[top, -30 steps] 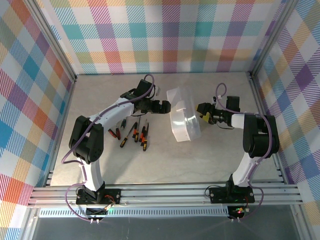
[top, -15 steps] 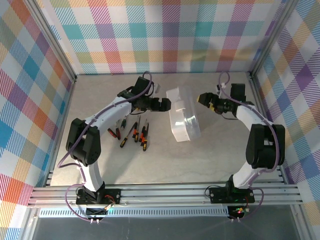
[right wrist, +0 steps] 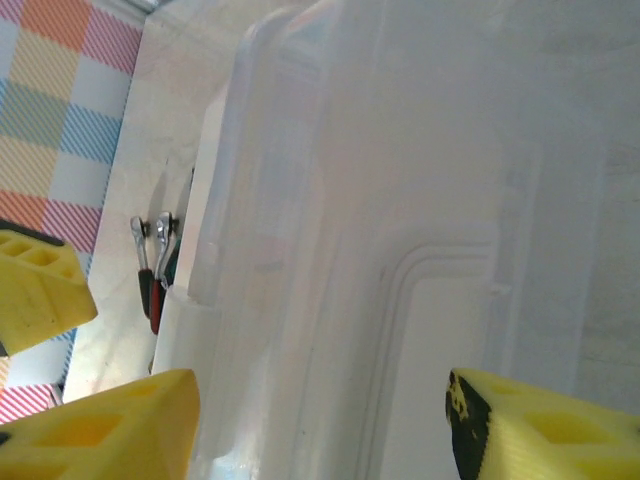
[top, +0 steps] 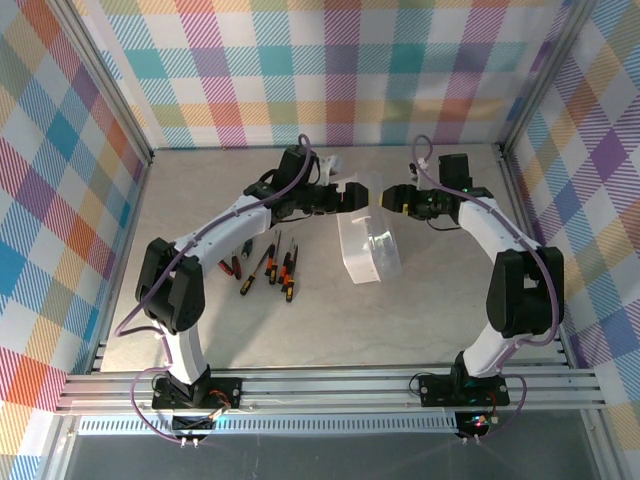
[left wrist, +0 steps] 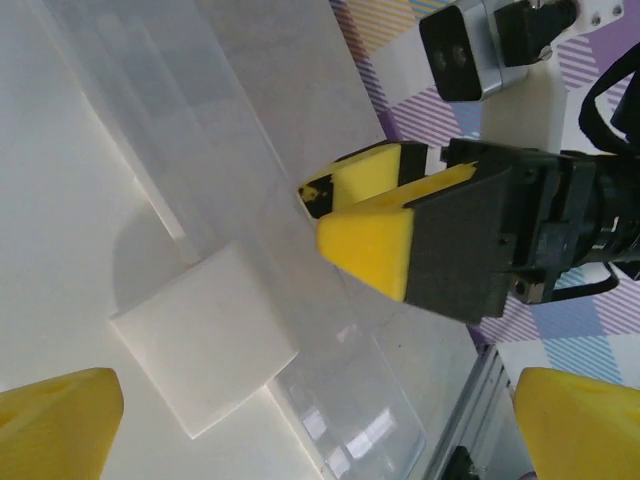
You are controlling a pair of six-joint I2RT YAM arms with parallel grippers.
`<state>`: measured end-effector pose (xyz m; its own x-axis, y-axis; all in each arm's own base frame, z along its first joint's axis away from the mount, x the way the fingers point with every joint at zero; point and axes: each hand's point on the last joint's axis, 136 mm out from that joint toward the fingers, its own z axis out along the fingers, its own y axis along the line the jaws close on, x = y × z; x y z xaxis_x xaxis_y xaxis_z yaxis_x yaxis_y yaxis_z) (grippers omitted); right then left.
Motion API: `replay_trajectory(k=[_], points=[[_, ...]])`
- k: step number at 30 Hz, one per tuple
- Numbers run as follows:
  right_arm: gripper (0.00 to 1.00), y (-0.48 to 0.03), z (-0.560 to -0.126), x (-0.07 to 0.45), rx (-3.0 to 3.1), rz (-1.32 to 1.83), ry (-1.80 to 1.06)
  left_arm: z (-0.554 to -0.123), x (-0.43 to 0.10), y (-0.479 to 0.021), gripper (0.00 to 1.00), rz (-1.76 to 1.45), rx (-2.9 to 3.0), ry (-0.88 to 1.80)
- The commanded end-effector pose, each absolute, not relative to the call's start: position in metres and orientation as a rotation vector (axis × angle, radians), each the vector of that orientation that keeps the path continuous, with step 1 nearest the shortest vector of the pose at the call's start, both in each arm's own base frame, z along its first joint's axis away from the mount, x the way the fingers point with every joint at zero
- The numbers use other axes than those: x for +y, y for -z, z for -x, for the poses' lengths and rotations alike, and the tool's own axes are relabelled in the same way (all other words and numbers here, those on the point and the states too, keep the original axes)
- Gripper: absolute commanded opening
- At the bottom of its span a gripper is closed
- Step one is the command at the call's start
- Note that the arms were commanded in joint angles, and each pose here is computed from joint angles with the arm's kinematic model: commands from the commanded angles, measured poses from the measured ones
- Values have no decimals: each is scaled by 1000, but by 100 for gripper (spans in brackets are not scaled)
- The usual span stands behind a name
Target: Pack the tool kit
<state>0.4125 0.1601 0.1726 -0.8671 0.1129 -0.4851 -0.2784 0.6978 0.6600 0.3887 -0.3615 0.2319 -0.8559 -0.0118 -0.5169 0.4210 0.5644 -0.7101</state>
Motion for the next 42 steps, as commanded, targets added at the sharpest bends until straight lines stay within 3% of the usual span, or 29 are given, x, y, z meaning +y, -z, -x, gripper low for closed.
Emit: replay_trajectory(k=[1,12,28,33,42], points=[[62,-175,-419,160,2402,105,-1048,-386,-373,-224,100,-300,2350,1319],[52,-161,-417,174,2432,102,-1056,-390,-381,-199,100,-234,2438,1312],[7,-139,-396,206,2460,81,-1125,-394,-414,-195,100,-240,2400,1502],[1,-127,-391,220,2496,87,-1134,-390,-419,-204,100,-314,2327,1574],[0,-120,-390,218,2516,60,-1089,-380,-411,-214,100,-467,2195,1586]])
